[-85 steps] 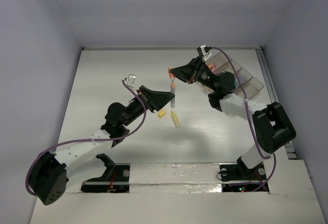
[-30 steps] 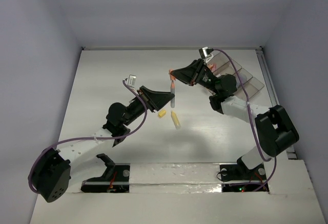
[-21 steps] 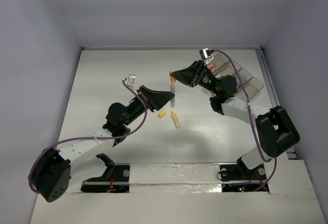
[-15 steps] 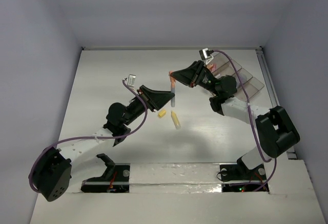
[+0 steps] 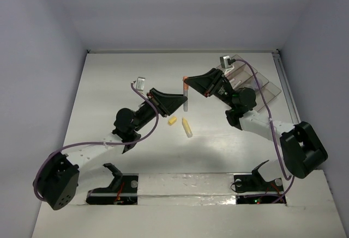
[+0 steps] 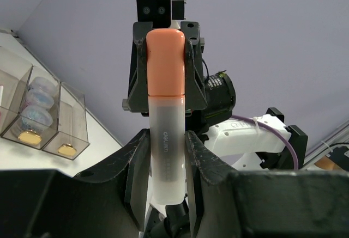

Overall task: Sort the stationery into containers
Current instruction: Close the pen cap on the pen.

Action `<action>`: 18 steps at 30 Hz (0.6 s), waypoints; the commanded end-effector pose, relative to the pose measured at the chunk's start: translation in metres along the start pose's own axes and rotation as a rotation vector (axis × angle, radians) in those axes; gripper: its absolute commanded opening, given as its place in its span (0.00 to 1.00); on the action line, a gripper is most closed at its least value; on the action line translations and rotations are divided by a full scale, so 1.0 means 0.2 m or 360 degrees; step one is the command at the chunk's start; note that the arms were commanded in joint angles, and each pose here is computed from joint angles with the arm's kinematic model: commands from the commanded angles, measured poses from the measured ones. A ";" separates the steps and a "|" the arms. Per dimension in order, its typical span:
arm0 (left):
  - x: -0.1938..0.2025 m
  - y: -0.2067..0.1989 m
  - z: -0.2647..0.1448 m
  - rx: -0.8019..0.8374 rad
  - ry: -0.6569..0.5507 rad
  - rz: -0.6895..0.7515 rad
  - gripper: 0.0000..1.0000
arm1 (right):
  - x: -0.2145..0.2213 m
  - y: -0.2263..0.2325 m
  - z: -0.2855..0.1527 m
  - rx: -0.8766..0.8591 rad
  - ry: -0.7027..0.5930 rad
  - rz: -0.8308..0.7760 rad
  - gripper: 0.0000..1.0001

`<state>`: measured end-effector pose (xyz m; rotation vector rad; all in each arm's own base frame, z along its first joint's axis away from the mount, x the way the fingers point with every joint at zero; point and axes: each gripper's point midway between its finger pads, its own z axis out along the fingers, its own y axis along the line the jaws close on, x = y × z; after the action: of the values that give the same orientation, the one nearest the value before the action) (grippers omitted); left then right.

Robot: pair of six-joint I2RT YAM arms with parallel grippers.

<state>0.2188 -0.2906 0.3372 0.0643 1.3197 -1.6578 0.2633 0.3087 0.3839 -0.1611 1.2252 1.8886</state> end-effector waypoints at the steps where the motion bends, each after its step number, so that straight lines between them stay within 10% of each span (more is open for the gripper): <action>1: -0.18 -0.21 0.05 0.0231 -0.0192 0.0079 0.00 | -0.06 0.45 -0.07 -0.0575 -0.0156 -0.0396 0.23; 18: -0.24 -0.22 0.02 0.0237 -0.0201 0.0124 0.00 | 0.03 0.36 -0.09 -0.0503 -0.0017 -0.0359 0.20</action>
<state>0.2214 -0.2909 0.3320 0.0873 1.3341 -1.6582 0.2639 0.3080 0.3758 -0.1475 1.2344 1.8744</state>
